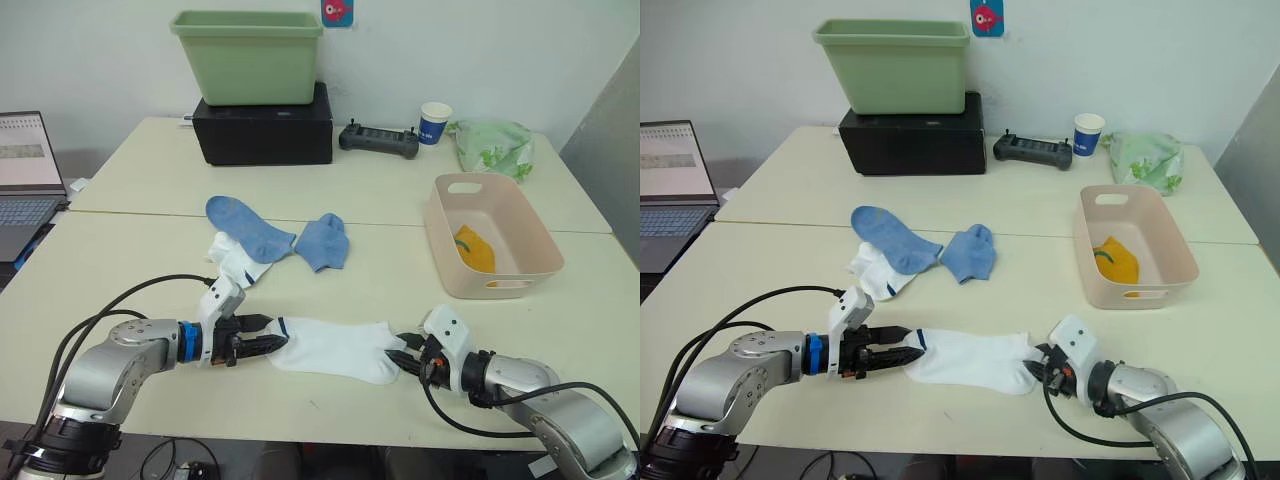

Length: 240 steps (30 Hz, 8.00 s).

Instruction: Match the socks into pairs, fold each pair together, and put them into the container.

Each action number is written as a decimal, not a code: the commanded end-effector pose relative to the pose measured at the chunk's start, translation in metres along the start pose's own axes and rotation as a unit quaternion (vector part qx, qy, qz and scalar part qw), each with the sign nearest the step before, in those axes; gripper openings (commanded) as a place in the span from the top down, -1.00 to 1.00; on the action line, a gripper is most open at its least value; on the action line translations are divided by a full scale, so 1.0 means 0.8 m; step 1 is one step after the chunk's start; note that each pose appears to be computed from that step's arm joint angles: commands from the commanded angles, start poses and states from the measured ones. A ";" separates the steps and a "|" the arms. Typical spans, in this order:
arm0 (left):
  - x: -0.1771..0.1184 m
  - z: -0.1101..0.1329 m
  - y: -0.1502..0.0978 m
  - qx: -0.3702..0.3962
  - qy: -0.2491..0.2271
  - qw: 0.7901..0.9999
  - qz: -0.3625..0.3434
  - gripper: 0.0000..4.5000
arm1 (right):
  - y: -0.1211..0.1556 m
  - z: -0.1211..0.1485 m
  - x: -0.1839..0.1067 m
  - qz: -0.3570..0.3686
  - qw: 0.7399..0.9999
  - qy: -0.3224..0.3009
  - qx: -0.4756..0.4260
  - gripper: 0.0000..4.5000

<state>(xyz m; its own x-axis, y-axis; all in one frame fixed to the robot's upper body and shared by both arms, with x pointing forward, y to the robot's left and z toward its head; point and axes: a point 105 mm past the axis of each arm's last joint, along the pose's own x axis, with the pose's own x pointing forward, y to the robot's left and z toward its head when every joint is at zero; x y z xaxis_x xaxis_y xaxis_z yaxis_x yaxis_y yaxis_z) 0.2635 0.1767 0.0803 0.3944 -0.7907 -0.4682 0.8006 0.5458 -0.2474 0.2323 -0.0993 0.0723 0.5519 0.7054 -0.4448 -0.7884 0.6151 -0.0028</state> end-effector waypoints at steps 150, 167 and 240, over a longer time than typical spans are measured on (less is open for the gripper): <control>-0.029 0.110 0.002 0.101 -0.118 0.985 0.075 -1.00 | -0.050 0.080 -0.014 -0.094 0.991 -0.042 -0.090 -1.00; 0.005 0.026 0.027 0.072 -0.035 0.994 0.076 -1.00 | -0.082 0.064 0.021 -0.195 0.979 -0.056 0.021 -1.00; -0.029 0.105 -0.030 0.023 -0.131 0.989 0.058 -0.99 | -0.023 0.177 0.041 0.029 0.979 -0.143 -0.145 -1.00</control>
<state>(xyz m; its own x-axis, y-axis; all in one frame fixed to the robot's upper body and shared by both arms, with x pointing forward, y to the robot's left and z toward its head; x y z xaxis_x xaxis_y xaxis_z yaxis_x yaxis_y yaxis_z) 0.2675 0.1579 0.1631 0.5769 -0.7693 -0.2744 0.7477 0.6327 -0.2018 0.3182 -0.0426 0.1635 0.5553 0.7944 -0.2459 -0.8299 0.5106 -0.2247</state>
